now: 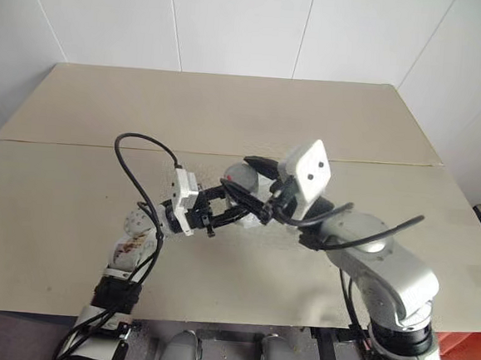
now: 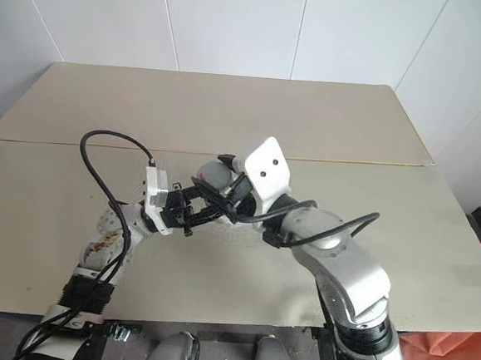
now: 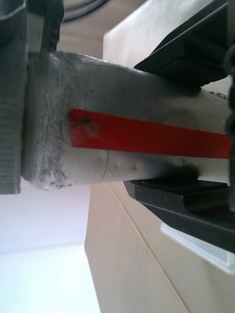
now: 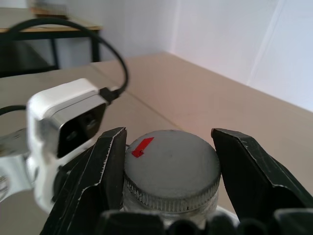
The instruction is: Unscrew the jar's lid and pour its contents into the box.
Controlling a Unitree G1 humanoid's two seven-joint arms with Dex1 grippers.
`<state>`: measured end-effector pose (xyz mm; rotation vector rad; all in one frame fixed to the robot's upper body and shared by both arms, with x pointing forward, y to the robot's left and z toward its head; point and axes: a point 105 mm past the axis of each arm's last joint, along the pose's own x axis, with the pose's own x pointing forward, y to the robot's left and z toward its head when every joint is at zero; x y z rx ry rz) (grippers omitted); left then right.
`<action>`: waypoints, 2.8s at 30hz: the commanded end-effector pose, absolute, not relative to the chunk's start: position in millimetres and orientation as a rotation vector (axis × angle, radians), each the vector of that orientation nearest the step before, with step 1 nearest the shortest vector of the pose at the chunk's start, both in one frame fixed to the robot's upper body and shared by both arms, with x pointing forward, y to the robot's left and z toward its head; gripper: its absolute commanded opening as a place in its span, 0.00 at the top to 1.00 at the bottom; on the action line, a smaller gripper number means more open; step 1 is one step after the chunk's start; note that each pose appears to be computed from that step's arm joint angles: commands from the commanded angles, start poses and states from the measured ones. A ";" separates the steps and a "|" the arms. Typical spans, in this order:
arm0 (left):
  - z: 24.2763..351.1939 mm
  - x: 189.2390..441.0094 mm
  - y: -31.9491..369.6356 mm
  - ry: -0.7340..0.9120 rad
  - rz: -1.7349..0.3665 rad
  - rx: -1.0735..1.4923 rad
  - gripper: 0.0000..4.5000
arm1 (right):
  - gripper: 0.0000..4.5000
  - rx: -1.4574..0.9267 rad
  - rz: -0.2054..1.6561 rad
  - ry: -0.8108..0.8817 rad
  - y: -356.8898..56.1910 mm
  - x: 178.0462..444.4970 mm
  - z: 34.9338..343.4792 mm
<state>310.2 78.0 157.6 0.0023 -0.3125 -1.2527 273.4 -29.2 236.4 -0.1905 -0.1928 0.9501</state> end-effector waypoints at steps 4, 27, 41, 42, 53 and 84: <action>187.3 292.2 83.8 -0.408 -1.423 0.015 0.53 | 0.40 -0.146 1.181 -0.173 -51.6 269.9 251.1; 184.5 275.9 59.5 -0.444 -1.538 -0.054 0.53 | 0.40 -0.199 1.536 -0.230 -48.1 274.9 271.8; 181.8 283.5 63.0 -0.458 -1.496 -0.048 0.53 | 0.08 -0.160 1.355 -0.358 -66.1 281.1 305.8; 180.5 284.8 63.7 -0.456 -1.482 -0.046 0.53 | 0.02 -0.163 1.324 -0.364 -71.6 280.7 310.1; 181.3 314.4 65.9 -0.516 -1.214 0.035 0.53 | 0.02 -0.333 0.960 -0.281 -62.0 260.0 276.1; 190.4 312.1 57.0 -0.541 -1.242 -0.025 0.53 | 0.38 -0.220 0.793 -0.258 -42.1 270.8 256.8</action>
